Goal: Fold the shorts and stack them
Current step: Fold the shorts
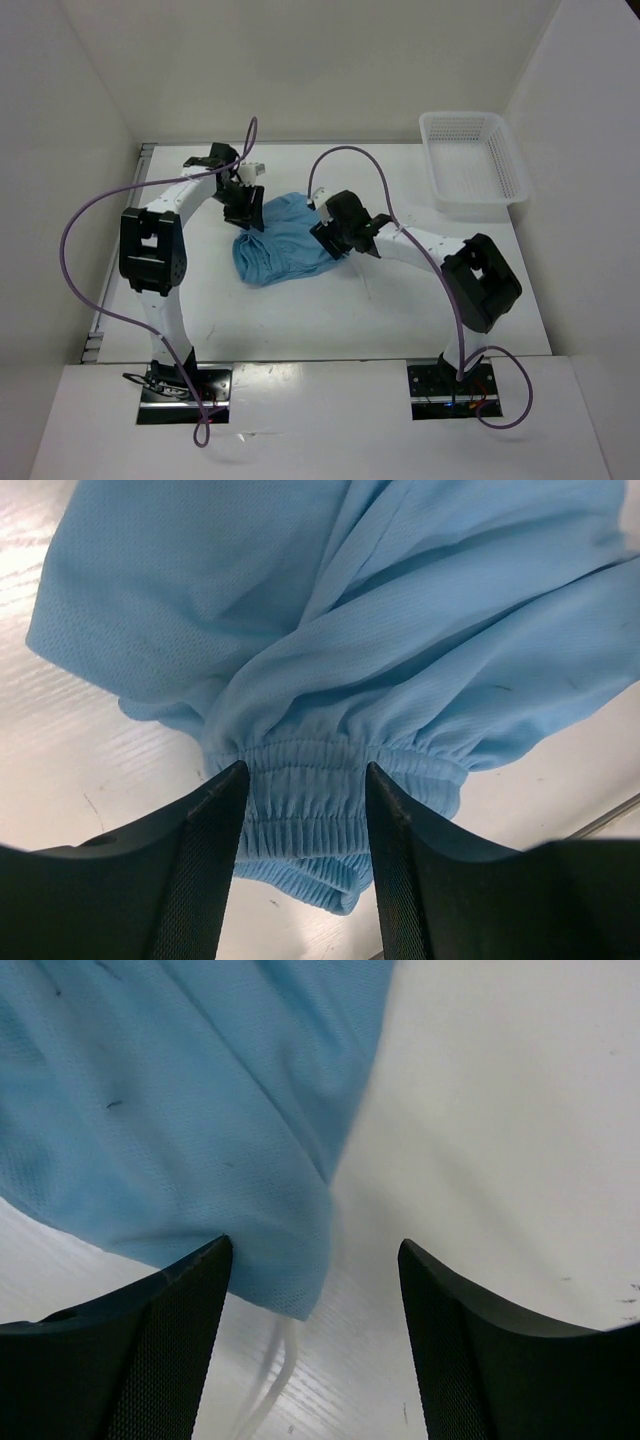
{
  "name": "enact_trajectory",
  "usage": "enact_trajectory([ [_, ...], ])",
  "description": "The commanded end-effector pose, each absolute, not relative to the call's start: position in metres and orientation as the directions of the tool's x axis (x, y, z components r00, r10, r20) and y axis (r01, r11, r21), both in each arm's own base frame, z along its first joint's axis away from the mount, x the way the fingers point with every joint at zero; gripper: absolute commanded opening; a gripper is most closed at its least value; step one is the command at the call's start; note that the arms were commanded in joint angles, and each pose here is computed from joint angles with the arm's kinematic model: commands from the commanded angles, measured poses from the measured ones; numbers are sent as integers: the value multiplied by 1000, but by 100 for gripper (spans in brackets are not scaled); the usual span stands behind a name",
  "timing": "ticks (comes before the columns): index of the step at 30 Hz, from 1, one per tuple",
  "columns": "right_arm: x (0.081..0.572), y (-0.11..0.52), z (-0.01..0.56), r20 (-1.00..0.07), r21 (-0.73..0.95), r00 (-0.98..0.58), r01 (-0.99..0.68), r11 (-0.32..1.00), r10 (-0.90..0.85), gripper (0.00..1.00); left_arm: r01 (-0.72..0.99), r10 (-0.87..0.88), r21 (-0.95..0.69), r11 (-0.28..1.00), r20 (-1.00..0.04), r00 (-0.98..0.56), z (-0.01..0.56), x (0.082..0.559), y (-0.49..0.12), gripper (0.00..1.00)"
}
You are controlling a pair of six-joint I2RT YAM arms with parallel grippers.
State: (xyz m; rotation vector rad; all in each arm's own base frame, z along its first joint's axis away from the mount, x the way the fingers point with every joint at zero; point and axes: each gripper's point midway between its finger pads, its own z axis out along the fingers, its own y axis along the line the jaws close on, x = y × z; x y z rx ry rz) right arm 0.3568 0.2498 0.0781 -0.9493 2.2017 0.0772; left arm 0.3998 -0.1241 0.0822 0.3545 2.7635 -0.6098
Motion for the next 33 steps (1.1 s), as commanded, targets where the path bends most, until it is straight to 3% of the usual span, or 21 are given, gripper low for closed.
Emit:
enact_trajectory([
  [1,356,262,74,-677,-234,-390,-690,685,-624,73,316,204,-341,885,-325,-923,85,392,-122,58],
  [6,334,265,45,-648,-155,-419,-746,648,-636,74,293,227,-307,906,-233,-946,48,385,-119,54],
  [8,329,264,34,-622,-142,-436,-755,641,-650,74,282,228,-292,914,-204,-952,36,383,-115,47],
  [10,335,256,34,-622,-142,-450,-741,657,-641,74,281,229,-279,918,-205,-952,34,387,-114,33],
  [11,333,256,31,-623,-134,-459,-735,664,-634,72,279,229,-271,921,-202,-952,31,390,-112,28],
  [12,335,251,26,-615,-124,-483,-721,681,-624,68,277,229,-271,922,-196,-954,27,392,-113,16],
  [15,328,250,20,-605,-101,-489,-735,670,-628,45,287,228,-306,908,-215,-950,32,397,-120,4],
  [16,327,250,20,-605,-101,-489,-735,670,-628,33,292,227,-319,902,-226,-947,37,398,-123,0],
  [19,329,252,28,-621,-97,-489,-728,679,-613,15,319,223,-383,867,-275,-935,55,404,-137,0],
  [20,327,251,30,-622,-91,-495,-723,684,-606,3,336,220,-401,852,-307,-926,67,410,-143,0],
  [21,326,251,33,-623,-91,-495,-723,685,-606,0,350,217,-457,818,-317,-923,76,409,-153,0],
  [25,326,250,43,-622,-97,-488,-728,679,-612,0,420,206,-515,747,-422,-883,116,428,-173,0],
  [28,324,248,54,-625,-98,-486,-727,679,-611,0,427,157,-497,756,-496,-854,125,460,-155,0],
  [31,318,245,57,-621,-94,-482,-737,669,-619,0,376,119,-485,790,-480,-869,106,479,-131,0],
  [32,312,254,61,-631,-82,-459,-763,641,-626,0,374,119,-486,790,-477,-871,102,482,-131,6],
  [33,308,258,61,-632,-75,-451,-774,629,-630,7,358,111,-491,794,-461,-880,89,485,-127,12],
])
